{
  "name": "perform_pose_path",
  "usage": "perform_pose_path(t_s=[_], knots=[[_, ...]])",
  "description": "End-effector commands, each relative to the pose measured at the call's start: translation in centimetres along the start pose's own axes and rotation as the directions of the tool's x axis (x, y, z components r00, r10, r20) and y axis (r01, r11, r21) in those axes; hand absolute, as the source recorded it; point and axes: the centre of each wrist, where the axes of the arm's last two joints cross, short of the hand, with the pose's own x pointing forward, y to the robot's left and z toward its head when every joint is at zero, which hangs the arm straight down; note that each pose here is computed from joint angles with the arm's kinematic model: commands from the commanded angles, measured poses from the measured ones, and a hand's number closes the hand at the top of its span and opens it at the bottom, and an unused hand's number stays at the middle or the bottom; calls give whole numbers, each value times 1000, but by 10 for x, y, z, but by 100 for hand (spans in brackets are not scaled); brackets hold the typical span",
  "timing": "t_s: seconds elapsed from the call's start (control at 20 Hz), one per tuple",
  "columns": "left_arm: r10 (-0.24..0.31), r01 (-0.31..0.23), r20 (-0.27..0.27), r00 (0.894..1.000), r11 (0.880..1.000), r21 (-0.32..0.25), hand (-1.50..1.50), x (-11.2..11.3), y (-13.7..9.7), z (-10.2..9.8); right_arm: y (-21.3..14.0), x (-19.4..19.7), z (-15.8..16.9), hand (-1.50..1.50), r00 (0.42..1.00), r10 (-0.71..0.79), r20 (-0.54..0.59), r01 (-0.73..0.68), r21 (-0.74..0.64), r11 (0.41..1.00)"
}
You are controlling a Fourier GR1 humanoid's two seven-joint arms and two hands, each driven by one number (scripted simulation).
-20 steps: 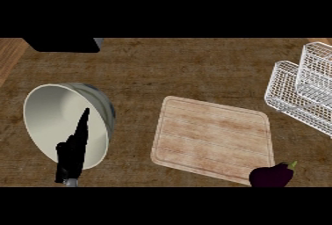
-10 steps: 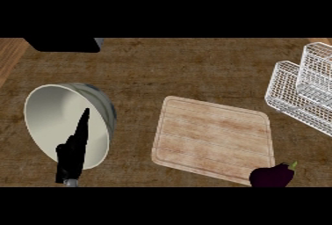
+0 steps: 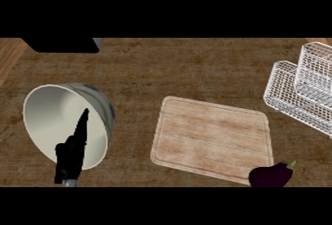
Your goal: Pick the cupcake from the cutting board and place it in the tiered basket
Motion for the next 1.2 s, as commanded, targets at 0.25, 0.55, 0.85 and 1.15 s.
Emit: perform_pose_path(t_s=[0.25,0.55,0.85,1.15], knots=[[6,-6,-89,996,1000,-3,0,-23,13,9,33,-18,-18,-150,915,-399,-68,403,68,913],[3,-3,-79,997,1000,4,0,-11,-6,-14,47,-29,-23,-150,792,-610,-29,611,24,792],[10,-8,-93,996,1000,16,0,-23,5,7,-37,-43,-13,-150,767,-639,48,623,-293,726],[6,-5,-83,997,1000,13,0,-17,-3,0,-92,-99,20,-150,740,-672,-10,583,-489,649]])
